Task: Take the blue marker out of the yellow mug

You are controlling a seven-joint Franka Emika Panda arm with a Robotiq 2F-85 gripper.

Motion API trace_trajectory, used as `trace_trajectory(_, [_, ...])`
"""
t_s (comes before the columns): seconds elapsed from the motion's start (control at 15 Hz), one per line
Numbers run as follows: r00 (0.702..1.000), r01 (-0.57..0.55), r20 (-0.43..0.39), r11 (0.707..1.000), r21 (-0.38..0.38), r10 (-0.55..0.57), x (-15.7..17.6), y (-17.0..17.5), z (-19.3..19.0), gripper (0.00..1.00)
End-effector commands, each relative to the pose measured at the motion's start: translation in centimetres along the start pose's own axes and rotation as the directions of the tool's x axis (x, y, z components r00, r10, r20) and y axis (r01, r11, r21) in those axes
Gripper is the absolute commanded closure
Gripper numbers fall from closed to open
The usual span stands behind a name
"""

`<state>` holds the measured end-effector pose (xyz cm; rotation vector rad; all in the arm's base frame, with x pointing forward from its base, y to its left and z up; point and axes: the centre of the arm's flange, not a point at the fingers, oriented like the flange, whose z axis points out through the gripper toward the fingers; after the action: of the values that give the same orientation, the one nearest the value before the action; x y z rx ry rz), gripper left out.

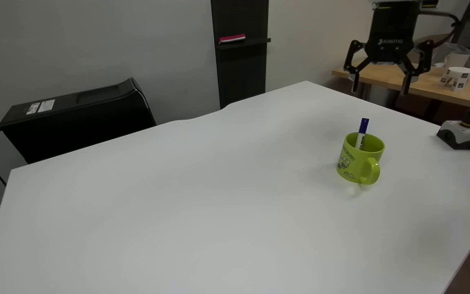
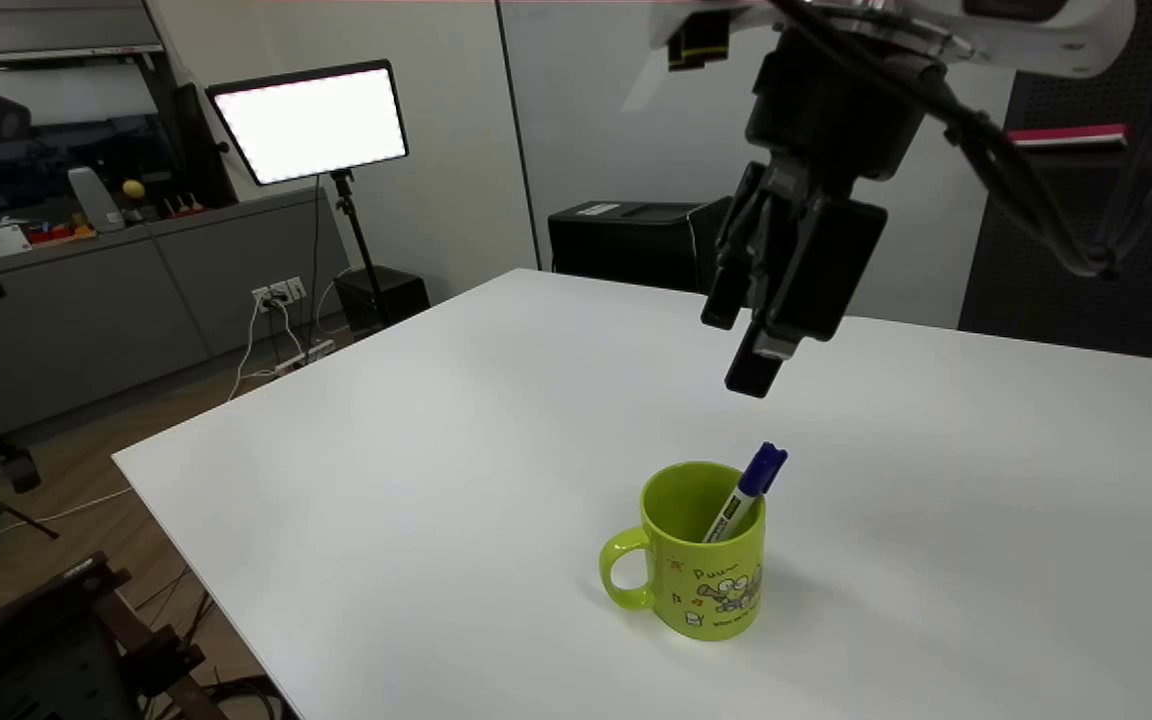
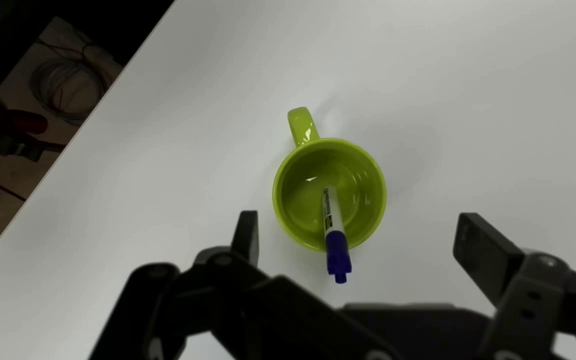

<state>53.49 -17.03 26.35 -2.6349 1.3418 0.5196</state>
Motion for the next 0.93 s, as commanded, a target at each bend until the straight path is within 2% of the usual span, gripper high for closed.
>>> trace_trajectory(0.0, [1.0, 0.004, 0.029, 1.0, 0.009, -0.004, 1.3, -1.3, -0.2, 0.0])
trace_trajectory(0.07, [1.0, 0.003, 0.007, 1.0, -0.005, -0.003, 0.6, -0.3, 0.5, 0.0])
trace_trajectory(0.87, [1.0, -0.003, 0.017, 1.0, -0.007, 0.004, 1.0, -0.8, 0.8, 0.0])
